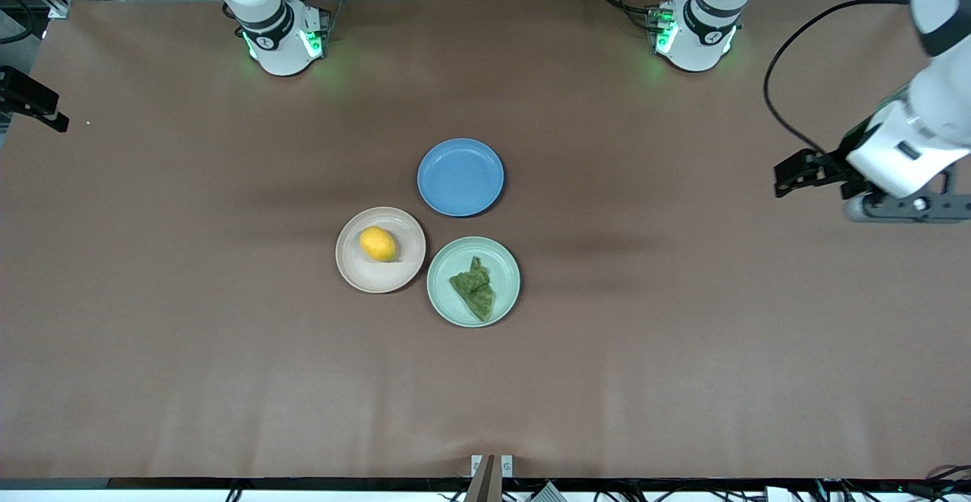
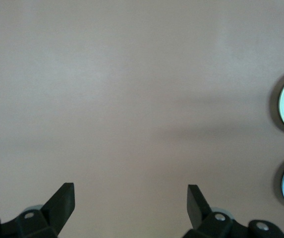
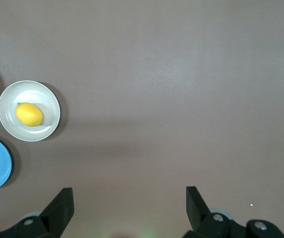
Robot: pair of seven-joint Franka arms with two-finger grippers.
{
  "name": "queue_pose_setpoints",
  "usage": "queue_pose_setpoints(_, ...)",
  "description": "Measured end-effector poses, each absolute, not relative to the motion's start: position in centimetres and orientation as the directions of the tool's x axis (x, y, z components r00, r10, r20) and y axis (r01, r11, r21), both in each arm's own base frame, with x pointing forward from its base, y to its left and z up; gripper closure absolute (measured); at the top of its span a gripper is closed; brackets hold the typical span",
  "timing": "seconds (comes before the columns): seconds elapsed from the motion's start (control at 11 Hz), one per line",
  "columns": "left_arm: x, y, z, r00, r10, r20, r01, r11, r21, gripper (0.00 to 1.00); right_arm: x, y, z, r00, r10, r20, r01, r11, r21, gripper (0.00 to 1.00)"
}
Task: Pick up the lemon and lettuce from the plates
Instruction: 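Move the left gripper over the green lettuce on the green plate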
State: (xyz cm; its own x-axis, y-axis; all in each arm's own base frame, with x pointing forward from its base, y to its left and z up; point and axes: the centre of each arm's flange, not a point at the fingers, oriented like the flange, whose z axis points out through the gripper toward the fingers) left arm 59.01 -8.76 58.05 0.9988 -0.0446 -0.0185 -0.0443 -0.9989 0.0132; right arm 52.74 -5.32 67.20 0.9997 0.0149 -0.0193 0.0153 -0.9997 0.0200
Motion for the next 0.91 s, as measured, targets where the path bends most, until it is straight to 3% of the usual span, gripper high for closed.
queue_pose_setpoints(0.91,59.7,-24.3,47.8,0.987,-0.138,-0.086,-0.136,-0.990,0.024,0.00,52.7,-5.7,65.5,0.998,0.007,-0.069,0.008,-1.000,0.014,0.00)
